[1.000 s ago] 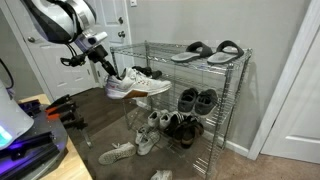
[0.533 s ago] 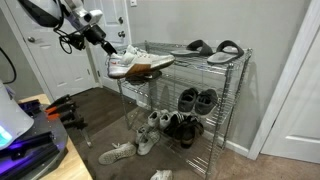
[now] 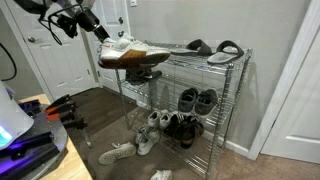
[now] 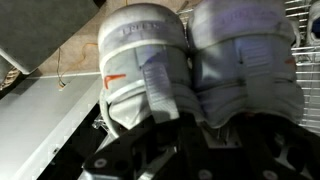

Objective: Remove the grey shoes from the middle rack and put them on the top rack

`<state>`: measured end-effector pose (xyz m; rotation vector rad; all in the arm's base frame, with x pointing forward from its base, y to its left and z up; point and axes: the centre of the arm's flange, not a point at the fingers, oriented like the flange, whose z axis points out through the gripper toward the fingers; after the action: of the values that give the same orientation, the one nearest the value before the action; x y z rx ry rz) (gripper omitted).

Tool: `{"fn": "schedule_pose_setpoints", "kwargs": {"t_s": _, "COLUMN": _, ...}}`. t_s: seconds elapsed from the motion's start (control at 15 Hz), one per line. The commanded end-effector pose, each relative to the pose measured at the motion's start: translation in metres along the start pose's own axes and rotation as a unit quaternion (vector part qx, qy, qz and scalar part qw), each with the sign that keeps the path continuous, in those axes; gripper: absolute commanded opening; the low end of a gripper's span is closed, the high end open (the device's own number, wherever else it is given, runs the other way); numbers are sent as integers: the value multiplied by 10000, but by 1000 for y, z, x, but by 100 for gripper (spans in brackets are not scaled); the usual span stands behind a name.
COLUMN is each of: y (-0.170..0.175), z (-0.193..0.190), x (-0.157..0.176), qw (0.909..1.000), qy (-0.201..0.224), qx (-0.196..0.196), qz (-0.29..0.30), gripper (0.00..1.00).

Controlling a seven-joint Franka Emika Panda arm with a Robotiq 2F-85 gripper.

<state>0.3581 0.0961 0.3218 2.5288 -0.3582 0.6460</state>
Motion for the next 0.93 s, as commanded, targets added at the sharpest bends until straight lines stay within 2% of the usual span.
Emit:
{"fn": "schedule_pose_setpoints", "kwargs": {"t_s": 0.0, "y": 24, "z": -29, "x": 4, "qw": 9986, "qy": -161, "qx": -199, "qz": -454, "gripper": 5}}
{"fn": "schedule_pose_setpoints", "kwargs": {"t_s": 0.2, "y": 35, "z": -35, "x": 4, "qw": 9969, "qy": -333, "qx": -415, "qz": -578, "gripper": 5}}
{"fn": "schedule_pose_setpoints", "kwargs": {"t_s": 0.4, "y": 46, "z": -48, "x": 7, "qw": 9960, "qy": -297, "qx": -616, "qz": -579, "gripper": 5}}
{"fn": "schedule_pose_setpoints", "kwargs": {"t_s": 0.67, "y": 59, "z": -77, "x": 15, "qw": 9959, "qy": 5, "qx": -800, "qz": -419, "gripper": 5}}
{"fn": "schedule_pose_setpoints", "kwargs": {"t_s": 0.87, "y": 62, "z": -103, "x": 22, "qw": 9954, "qy": 396, "qx": -821, "qz": -280, "gripper": 5}}
